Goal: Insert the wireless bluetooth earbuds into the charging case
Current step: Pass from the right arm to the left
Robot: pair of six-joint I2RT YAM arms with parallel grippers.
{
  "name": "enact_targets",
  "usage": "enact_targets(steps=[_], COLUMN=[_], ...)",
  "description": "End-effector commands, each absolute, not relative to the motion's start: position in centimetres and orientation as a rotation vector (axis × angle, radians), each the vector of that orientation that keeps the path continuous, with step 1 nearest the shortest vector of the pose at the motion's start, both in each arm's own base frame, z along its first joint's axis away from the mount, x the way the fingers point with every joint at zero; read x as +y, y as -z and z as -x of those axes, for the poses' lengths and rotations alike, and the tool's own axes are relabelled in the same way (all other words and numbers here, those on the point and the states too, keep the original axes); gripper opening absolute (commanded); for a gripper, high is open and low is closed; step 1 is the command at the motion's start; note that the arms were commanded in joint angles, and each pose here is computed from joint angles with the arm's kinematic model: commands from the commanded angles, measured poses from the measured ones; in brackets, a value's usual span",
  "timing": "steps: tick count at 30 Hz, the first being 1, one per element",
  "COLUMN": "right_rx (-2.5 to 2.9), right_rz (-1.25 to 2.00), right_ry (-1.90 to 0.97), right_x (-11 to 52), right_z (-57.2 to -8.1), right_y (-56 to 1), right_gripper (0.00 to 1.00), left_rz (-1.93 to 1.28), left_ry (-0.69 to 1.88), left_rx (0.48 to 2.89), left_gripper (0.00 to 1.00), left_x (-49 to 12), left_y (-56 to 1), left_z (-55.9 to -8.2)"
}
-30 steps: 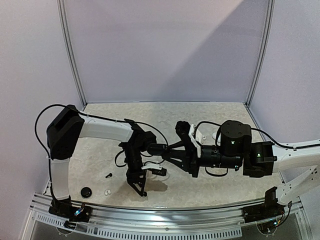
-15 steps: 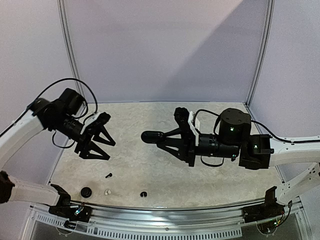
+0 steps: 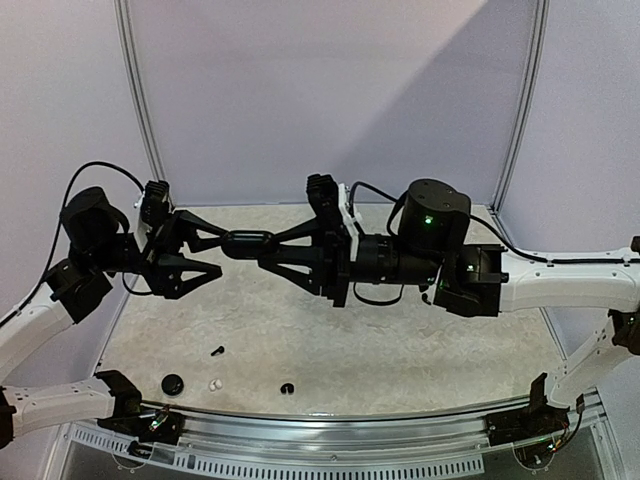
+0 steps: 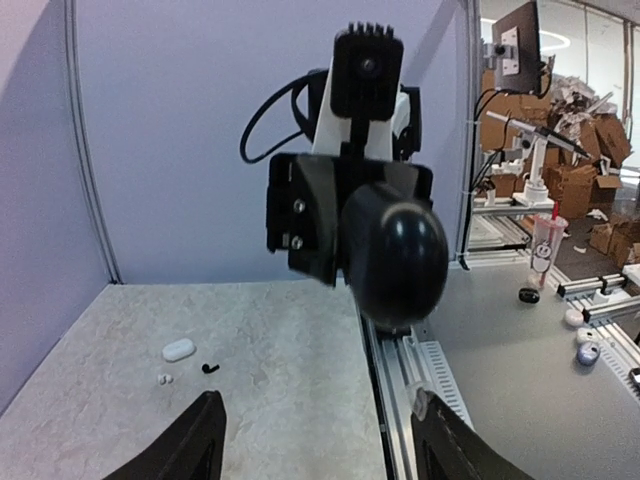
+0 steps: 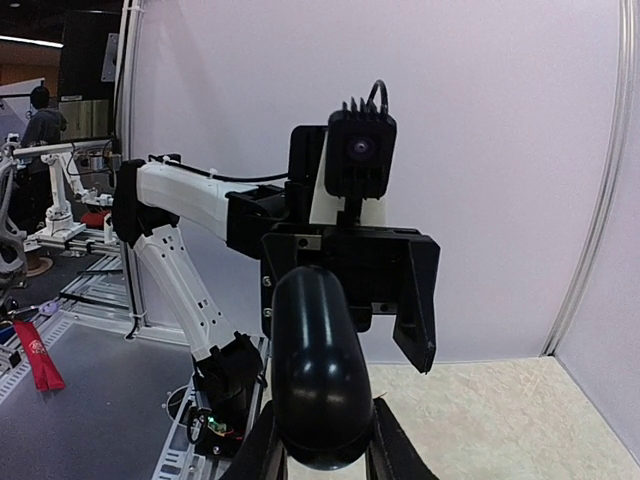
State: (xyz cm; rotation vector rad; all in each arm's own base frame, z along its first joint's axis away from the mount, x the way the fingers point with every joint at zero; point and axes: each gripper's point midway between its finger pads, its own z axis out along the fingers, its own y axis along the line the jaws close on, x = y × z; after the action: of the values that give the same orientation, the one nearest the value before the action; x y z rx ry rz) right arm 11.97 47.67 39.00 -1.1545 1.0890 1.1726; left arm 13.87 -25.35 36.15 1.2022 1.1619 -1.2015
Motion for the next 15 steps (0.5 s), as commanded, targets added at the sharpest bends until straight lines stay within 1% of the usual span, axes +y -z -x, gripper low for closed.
enact_targets(steps=[1, 6, 10, 12, 15], right_rx=[1.075, 1.080, 1.085, 1.085, 1.080], right_rz=[1.139, 1.123, 1.125, 1.125, 1.122], right_ry=[-1.203, -1.189, -1.178, -1.175, -1.173], right_x=[48.8, 49.0, 49.2, 49.3, 49.2], right_z=[-12.3, -12.7, -12.9, -12.9, -13.0], right_y=[-39.5, -39.7, -39.4, -39.3, -39.5], right_gripper=[0.00, 0.00, 0.00, 0.00, 0.00], left_rz=[-1.172, -1.174, -1.143, -1.141, -1.143], left_ry=[1.247, 1.275, 1.308, 1.325, 1.335], left_rx=[1.025, 1.004, 1.037, 1.053, 1.068], left_gripper=[0.60, 0.53, 0.41, 0.40, 0.40], left_x=[-26.1, -26.6, -27.2, -27.4, -27.5], left_y=[-38.3, -38.3, -38.2, -38.0, -37.6], left_z=[-12.7, -12.0, -12.0, -11.8, -11.9])
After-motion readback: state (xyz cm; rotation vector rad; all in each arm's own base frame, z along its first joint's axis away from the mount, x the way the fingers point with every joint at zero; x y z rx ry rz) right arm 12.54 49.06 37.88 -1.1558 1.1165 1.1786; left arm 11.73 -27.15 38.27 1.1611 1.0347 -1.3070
